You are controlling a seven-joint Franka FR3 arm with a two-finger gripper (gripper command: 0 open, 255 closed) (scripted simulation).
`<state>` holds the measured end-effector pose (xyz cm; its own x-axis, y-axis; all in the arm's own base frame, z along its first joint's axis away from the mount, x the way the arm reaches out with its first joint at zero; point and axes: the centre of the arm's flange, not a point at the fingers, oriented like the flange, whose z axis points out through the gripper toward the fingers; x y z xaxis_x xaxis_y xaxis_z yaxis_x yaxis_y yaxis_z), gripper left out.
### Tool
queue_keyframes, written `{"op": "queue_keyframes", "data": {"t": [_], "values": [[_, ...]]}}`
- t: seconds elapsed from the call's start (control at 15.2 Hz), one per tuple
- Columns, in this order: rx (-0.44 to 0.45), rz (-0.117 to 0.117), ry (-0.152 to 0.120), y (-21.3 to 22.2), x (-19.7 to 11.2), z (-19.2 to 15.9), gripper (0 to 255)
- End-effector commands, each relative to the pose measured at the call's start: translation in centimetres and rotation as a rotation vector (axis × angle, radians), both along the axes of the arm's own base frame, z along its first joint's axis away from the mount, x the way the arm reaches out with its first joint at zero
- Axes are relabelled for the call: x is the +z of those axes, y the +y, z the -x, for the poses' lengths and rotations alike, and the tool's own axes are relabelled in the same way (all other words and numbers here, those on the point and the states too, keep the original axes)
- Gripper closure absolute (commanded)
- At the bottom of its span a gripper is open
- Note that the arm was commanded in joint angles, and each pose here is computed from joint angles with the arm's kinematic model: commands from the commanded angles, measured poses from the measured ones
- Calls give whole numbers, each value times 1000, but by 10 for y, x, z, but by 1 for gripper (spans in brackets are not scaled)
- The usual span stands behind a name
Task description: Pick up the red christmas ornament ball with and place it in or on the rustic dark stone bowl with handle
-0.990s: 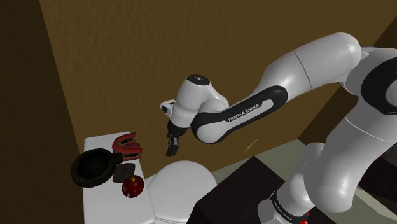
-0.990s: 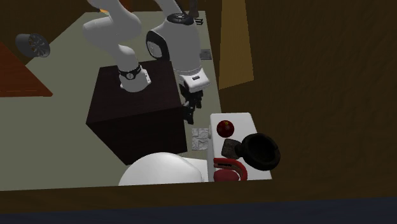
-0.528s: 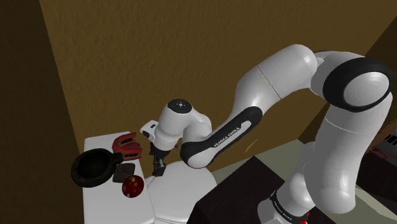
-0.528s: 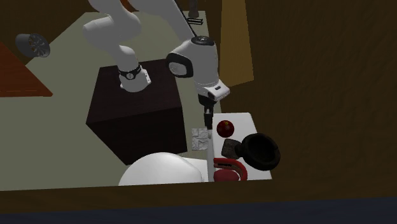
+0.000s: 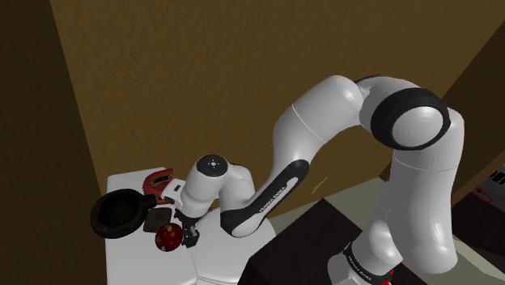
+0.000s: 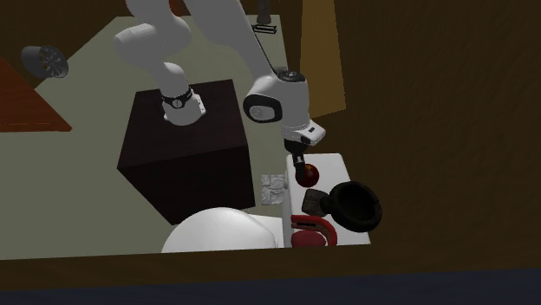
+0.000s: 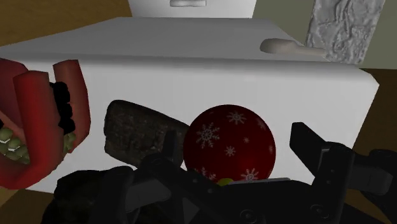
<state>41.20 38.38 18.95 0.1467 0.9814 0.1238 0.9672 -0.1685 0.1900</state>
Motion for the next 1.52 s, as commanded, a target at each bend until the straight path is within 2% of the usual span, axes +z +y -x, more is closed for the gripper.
{"op": "queue_keyframes", "data": {"t": [0.0,0.26,0.73,0.79,1.45], "values": [[3,0,-1,1,-11,-3,0],[3,0,-1,3,-29,-6,0],[3,0,-1,3,-29,-6,0],[3,0,-1,3,-29,-6,255],[4,0,-1,3,-24,-6,255]]}}
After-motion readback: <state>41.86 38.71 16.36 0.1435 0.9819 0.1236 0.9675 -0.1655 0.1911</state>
